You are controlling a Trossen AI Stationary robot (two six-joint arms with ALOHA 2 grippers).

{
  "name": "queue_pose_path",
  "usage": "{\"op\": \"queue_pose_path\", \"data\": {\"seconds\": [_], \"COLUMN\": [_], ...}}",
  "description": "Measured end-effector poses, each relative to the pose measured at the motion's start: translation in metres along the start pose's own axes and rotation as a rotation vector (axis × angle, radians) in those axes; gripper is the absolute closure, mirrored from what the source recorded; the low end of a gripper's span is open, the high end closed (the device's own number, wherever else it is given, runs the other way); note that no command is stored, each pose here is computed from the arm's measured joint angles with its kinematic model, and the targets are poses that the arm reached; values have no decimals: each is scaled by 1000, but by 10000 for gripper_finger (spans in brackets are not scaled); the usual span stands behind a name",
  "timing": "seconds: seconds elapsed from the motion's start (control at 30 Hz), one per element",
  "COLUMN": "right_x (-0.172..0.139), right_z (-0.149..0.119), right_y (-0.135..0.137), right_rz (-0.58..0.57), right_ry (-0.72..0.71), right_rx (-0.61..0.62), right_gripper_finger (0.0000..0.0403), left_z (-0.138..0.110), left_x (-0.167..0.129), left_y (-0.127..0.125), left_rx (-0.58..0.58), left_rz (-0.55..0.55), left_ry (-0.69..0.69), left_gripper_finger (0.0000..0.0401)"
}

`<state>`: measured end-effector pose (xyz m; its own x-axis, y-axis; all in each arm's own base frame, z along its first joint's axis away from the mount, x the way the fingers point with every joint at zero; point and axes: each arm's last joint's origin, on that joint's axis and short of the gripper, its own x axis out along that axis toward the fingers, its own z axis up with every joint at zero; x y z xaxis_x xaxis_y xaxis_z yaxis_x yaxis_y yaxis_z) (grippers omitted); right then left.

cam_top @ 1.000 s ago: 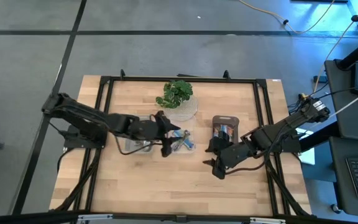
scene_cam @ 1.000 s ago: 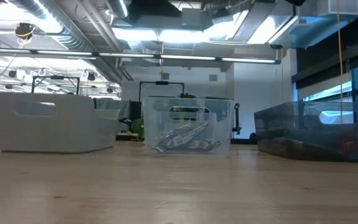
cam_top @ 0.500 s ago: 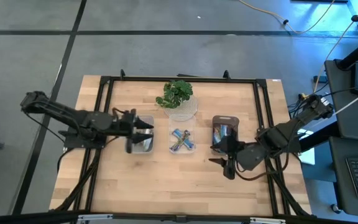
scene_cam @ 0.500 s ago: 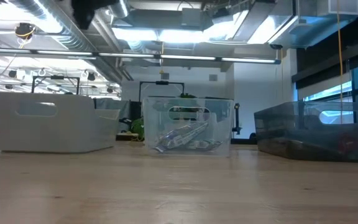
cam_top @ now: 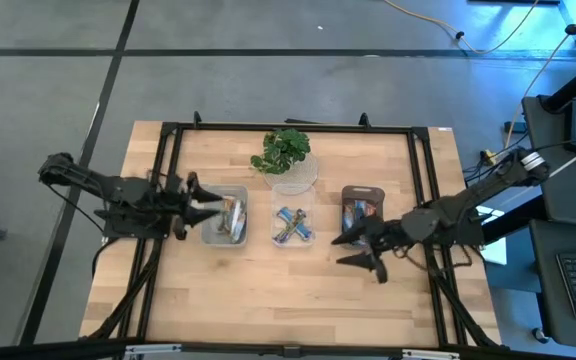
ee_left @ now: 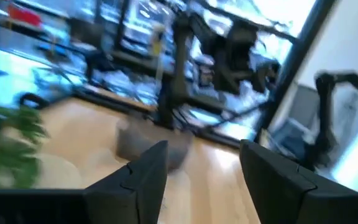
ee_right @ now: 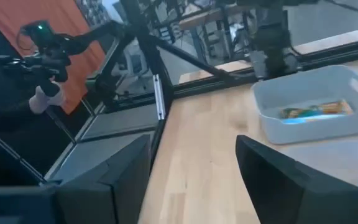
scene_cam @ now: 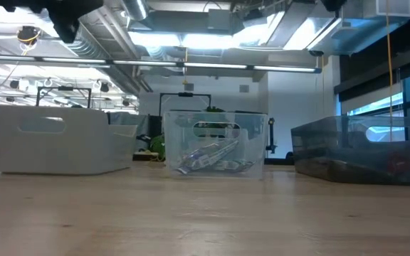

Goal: Pick and place Granola Bars by type
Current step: Return to Home Position

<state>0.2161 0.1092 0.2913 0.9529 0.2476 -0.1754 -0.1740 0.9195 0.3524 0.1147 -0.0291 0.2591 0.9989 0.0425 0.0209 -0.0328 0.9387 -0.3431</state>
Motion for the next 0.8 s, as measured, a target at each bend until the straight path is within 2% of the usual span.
{"op": "queue_pose_path", "data": {"seconds": [0.07, 0.3, 0.53, 0.8], "right_x": [-14, -58, -90, -110], "right_z": [-6, -24, -41, -71], "right_y": [-7, -27, -43, -62], "right_rz": [-15, -26, 2, 26], "right_ry": [-25, -135, -207, -269], "right_rx": [7, 19, -25, -31], "right_gripper_finger": [164, 164, 164, 164], "left_z": [4, 7, -29, -55], "left_x": [-8, -24, -23, -27], "left_y": [3, 9, 22, 32], "left_rx": [-1, -14, -37, -62], "left_rz": [28, 15, -2, -17], "left_ry": [-31, -80, -131, -167], "left_gripper_finger": [209, 209, 209, 209]}}
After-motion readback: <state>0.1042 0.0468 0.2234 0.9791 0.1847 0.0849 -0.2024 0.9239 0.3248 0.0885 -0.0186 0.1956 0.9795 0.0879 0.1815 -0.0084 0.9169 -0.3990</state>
